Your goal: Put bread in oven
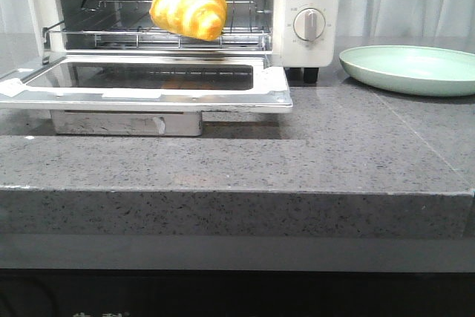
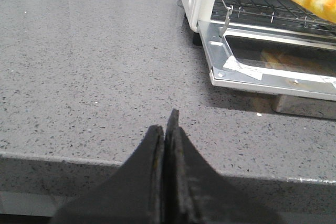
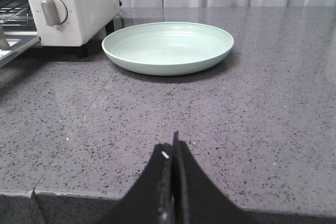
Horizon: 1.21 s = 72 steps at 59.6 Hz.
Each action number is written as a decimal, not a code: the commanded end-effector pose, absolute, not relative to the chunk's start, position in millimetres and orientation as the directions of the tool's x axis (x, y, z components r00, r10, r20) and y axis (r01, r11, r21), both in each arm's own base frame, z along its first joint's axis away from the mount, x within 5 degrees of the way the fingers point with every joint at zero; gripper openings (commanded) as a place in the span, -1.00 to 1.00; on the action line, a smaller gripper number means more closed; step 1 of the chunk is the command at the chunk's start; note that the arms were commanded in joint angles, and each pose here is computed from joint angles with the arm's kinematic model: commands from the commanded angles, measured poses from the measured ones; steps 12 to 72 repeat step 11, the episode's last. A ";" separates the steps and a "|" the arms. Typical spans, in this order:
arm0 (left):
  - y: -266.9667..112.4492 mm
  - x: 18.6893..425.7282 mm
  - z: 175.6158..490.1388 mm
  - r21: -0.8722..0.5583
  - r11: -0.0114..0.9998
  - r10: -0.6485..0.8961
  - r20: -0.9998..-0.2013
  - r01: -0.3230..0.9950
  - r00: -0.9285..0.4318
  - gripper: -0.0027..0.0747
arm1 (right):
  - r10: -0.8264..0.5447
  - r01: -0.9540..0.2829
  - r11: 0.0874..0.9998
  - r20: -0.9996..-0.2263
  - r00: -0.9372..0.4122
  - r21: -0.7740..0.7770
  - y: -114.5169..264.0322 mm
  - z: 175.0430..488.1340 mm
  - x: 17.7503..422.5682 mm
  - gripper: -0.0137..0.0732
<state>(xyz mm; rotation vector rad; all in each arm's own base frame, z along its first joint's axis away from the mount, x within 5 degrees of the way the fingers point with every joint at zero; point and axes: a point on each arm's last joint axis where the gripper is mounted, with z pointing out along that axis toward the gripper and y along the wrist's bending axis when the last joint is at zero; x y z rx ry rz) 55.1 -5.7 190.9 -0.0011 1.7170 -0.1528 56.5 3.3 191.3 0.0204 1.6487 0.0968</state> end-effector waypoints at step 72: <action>-5.7 54.8 196.8 -0.122 0.988 -0.115 -0.991 0.094 -0.070 -0.98 | 0.069 -0.040 0.997 -0.997 0.025 0.068 2.3 201.4 54.7 -0.84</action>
